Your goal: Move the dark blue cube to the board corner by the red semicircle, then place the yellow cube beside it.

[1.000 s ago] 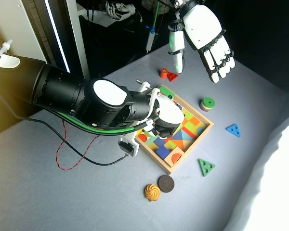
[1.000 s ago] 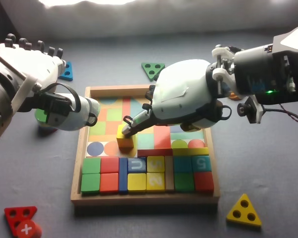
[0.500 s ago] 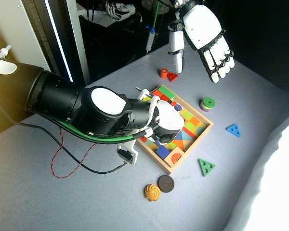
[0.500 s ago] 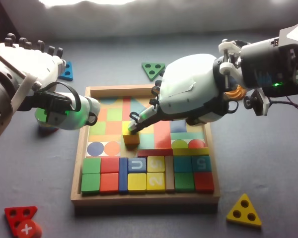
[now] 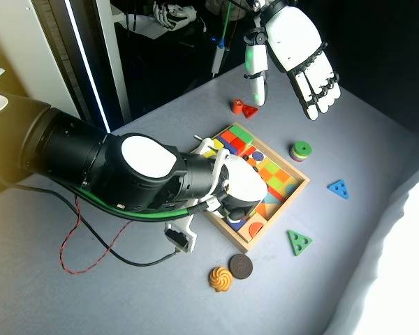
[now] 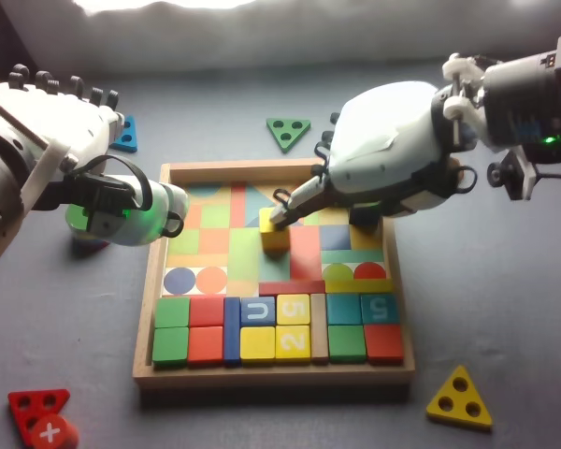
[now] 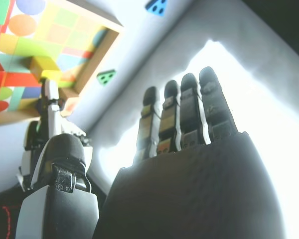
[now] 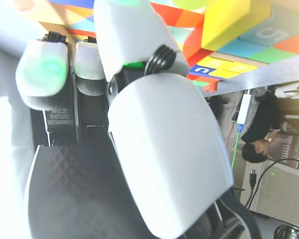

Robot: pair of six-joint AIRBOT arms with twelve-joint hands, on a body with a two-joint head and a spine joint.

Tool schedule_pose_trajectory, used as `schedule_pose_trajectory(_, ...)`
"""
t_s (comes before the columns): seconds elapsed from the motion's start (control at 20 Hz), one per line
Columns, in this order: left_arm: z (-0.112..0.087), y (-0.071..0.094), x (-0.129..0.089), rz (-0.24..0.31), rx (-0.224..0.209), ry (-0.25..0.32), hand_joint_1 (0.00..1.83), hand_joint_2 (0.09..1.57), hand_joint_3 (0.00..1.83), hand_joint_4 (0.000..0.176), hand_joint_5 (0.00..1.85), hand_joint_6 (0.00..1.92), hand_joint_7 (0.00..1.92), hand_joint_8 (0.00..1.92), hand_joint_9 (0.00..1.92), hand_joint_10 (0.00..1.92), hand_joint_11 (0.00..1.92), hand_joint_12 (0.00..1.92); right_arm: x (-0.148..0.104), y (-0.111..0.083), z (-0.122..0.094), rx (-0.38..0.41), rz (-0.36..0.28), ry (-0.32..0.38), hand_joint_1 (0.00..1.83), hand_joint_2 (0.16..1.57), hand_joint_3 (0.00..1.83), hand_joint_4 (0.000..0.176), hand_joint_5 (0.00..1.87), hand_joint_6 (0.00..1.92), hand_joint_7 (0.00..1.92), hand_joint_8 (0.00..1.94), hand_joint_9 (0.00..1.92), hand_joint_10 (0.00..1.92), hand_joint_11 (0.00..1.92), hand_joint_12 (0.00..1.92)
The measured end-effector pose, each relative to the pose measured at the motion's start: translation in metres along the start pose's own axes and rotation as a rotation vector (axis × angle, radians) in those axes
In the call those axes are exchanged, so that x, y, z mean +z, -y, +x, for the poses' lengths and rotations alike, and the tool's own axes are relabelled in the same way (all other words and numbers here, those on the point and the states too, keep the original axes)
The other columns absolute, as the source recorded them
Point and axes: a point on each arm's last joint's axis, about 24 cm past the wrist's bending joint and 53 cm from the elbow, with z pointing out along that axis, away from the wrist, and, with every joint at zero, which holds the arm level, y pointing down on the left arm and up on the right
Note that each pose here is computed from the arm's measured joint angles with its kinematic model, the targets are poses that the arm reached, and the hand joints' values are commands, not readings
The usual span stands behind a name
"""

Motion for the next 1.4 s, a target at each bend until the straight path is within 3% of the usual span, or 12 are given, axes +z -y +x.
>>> schedule_pose_trajectory(0.75,0.001,0.001,0.0,0.001,-0.001,-0.003,0.02,1.26,0.0,0.0,0.12,0.0,0.08,0.0,0.05,0.0,0.0,0.01,-0.026,0.033,-0.002,-0.01,0.069,0.002,1.78,1.15,0.0,0.0,0.36,0.01,1.08,1.94,1.22,1.92,1.3,1.92)
schedule_pose_trajectory(1.25,0.001,0.001,0.0,0.001,-0.001,-0.003,0.06,1.26,0.0,0.0,0.12,0.0,0.08,0.0,0.05,0.0,0.0,0.02,-0.036,0.042,-0.001,-0.013,0.081,-0.002,1.79,1.13,0.0,0.0,0.38,0.0,1.09,1.94,1.23,1.92,1.33,1.92)
schedule_pose_trajectory(1.4,0.001,0.001,0.0,0.001,-0.002,-0.003,0.0,1.25,0.0,0.0,0.11,0.0,0.09,0.0,0.06,0.0,0.01,0.03,-0.036,0.04,-0.001,0.004,0.079,-0.001,1.79,1.13,0.0,0.0,0.38,0.0,1.11,1.94,1.23,1.92,1.36,1.92)
